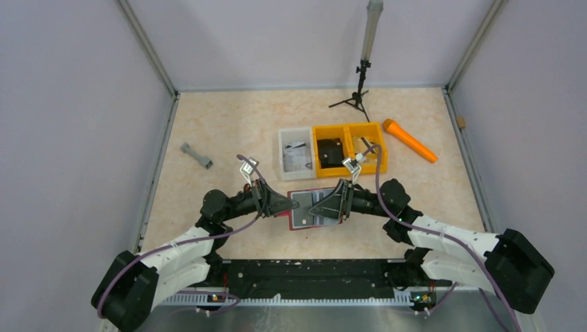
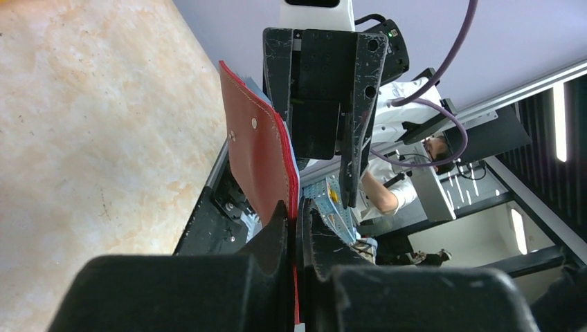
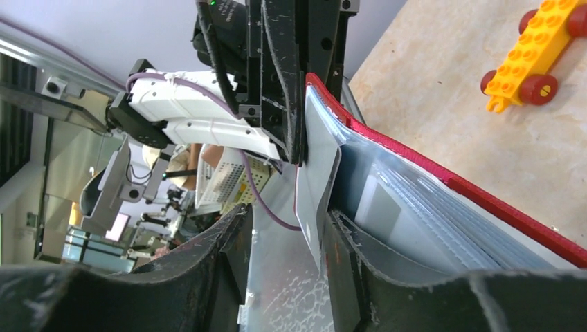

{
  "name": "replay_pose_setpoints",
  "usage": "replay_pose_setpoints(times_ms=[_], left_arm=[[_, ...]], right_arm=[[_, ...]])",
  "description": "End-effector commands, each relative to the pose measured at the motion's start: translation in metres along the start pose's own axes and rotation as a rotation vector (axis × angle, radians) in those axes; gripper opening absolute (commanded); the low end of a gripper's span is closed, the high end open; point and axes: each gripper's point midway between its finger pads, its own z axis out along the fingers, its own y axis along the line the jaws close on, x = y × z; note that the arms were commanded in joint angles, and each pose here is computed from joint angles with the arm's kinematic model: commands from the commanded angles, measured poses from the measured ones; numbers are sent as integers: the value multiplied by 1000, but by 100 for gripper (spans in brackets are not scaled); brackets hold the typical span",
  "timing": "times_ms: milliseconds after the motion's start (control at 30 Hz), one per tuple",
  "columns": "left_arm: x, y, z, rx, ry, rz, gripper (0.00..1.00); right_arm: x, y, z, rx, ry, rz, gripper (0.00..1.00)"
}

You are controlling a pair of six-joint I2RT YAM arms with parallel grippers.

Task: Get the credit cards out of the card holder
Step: Remove the credit card from the card holder.

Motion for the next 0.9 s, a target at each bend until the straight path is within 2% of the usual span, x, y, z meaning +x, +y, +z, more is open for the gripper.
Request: replay_pose_setpoints(times_ms=[0, 33, 100, 167, 400, 467, 567, 867], left_arm=[[-2, -18, 0, 73, -16, 53, 1], [-1, -17, 1, 71, -14, 50, 4], [-1, -16, 1, 69, -11, 48, 11], [1, -15, 1, 68, -8, 46, 17], [2, -12, -3, 52, -24, 55, 22], [3, -11, -4, 49, -21, 57, 16], [4, -7, -4, 30, -18, 54, 0], [1, -9, -4, 31, -35, 62, 0]], right_arm=[[-12, 33, 1, -147, -35, -49, 44], [-12, 33, 2, -154, -35, -47, 44], [-12, 34, 3, -163, -33, -33, 28], [-11, 32, 3, -161, -33, -23, 19], [-11, 22, -3, -109, -63, -17, 18], [-12, 19, -6, -93, -69, -18, 18], [-12, 19, -7, -83, -71, -24, 18], [-12, 12, -10, -59, -74, -19, 16]])
